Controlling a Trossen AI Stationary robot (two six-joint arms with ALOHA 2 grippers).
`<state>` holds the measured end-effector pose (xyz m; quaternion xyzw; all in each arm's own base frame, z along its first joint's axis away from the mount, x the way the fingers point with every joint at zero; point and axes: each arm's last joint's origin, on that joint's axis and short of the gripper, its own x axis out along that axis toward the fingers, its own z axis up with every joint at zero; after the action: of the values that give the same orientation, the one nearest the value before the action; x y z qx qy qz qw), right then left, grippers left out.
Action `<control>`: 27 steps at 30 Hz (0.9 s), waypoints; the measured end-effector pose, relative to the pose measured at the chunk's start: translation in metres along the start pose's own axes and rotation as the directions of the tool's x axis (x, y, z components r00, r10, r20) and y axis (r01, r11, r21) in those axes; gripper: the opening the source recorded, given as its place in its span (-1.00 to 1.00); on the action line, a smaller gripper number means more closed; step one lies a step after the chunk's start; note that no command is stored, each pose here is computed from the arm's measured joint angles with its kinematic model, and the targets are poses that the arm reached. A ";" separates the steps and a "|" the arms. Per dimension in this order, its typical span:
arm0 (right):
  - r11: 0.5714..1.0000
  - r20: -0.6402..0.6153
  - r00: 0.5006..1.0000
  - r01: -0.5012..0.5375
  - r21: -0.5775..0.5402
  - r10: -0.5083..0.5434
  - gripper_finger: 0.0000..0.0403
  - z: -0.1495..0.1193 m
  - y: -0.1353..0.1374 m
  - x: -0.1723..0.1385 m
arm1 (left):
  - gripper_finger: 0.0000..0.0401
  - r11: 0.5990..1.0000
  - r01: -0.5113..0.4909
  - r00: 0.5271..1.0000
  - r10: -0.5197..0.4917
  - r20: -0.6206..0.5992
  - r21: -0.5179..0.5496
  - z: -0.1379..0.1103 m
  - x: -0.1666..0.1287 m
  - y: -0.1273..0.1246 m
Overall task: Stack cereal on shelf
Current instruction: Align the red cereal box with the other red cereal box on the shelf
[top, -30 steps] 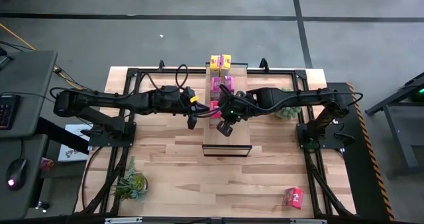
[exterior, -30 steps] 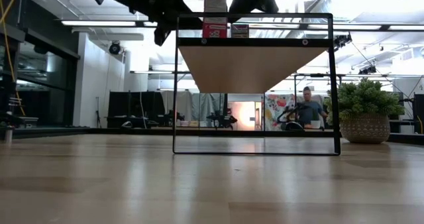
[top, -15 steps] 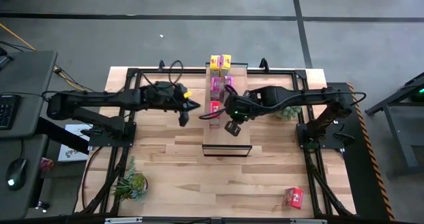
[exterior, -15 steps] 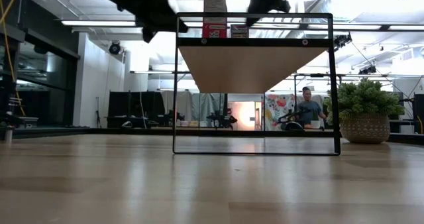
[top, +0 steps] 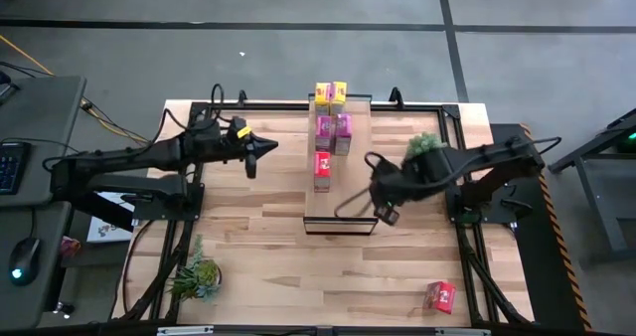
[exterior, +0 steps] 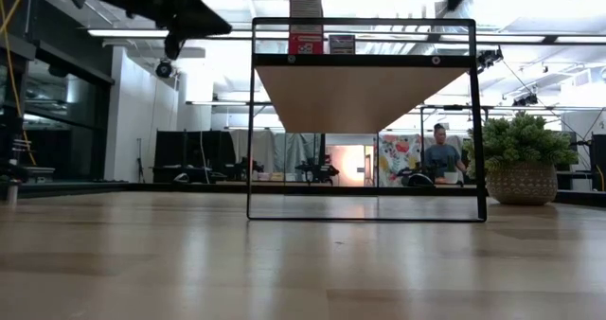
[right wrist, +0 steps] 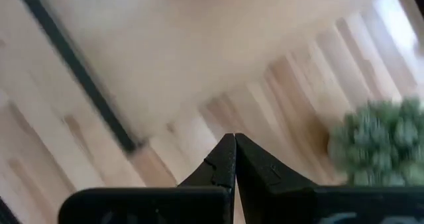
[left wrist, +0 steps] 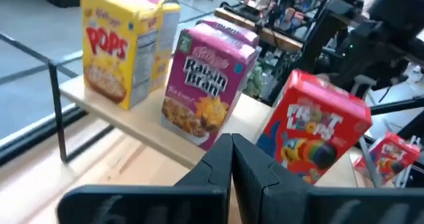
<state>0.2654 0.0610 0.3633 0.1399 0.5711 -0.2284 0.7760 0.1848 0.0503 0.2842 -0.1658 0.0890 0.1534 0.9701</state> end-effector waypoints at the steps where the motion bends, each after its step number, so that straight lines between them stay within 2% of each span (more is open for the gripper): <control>1: 1.000 -0.013 1.000 0.011 0.002 -0.011 -1.00 -0.006 0.003 -0.002 | -1.00 1.000 0.000 1.000 0.000 -0.001 -0.013 -0.003 -0.001 0.001; 3: 1.000 -0.040 0.999 0.027 0.006 -0.027 -1.00 -0.019 0.009 -0.007 | -1.00 1.000 -0.003 1.000 0.003 -0.013 -0.028 -0.007 -0.002 0.002; 7: 0.999 -0.054 0.998 -0.020 0.029 0.022 -1.00 -0.043 0.021 -0.013 | -1.00 1.000 0.000 1.000 -0.001 -0.009 -0.029 -0.008 -0.002 0.002; 11: 0.986 -0.112 0.993 -0.005 0.168 0.024 -1.00 -0.074 0.017 -0.009 | -1.00 1.000 0.001 1.000 -0.002 -0.006 -0.030 -0.007 -0.001 0.002; 13: 0.962 -0.121 0.992 0.015 0.274 0.019 -1.00 -0.089 0.007 -0.008 | -1.00 0.999 0.002 1.000 -0.002 -0.006 -0.043 -0.007 -0.001 0.002; 16: 0.887 -0.118 0.993 0.029 0.460 0.029 -1.00 -0.111 -0.008 -0.006 | -1.00 0.999 0.002 1.000 -0.002 -0.005 -0.055 -0.007 -0.002 0.002; 19: 0.769 -0.115 0.990 0.015 0.639 0.076 -1.00 -0.129 -0.023 -0.006 | -1.00 0.998 0.002 1.000 -0.002 -0.005 -0.055 -0.007 -0.001 0.002; 22: 0.662 -0.156 0.978 0.025 0.749 0.140 -1.00 -0.143 -0.031 -0.003 | -1.00 0.998 0.002 1.000 -0.002 -0.005 -0.056 -0.007 -0.002 0.002; 25: 0.606 -0.225 0.962 0.086 0.791 0.157 -1.00 -0.155 -0.035 0.002 | -1.00 0.998 0.002 1.000 -0.002 -0.005 -0.056 -0.007 -0.001 0.002; 27: 0.597 -0.268 0.951 0.126 0.792 0.155 -0.98 -0.161 -0.035 0.005 | -1.00 0.998 0.002 1.000 -0.003 -0.005 -0.056 -0.007 -0.002 0.002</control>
<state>0.1161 0.1065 0.3100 0.5118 0.5201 -0.4289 0.5326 0.1818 0.0493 0.2772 -0.1935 0.0869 0.1542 0.9650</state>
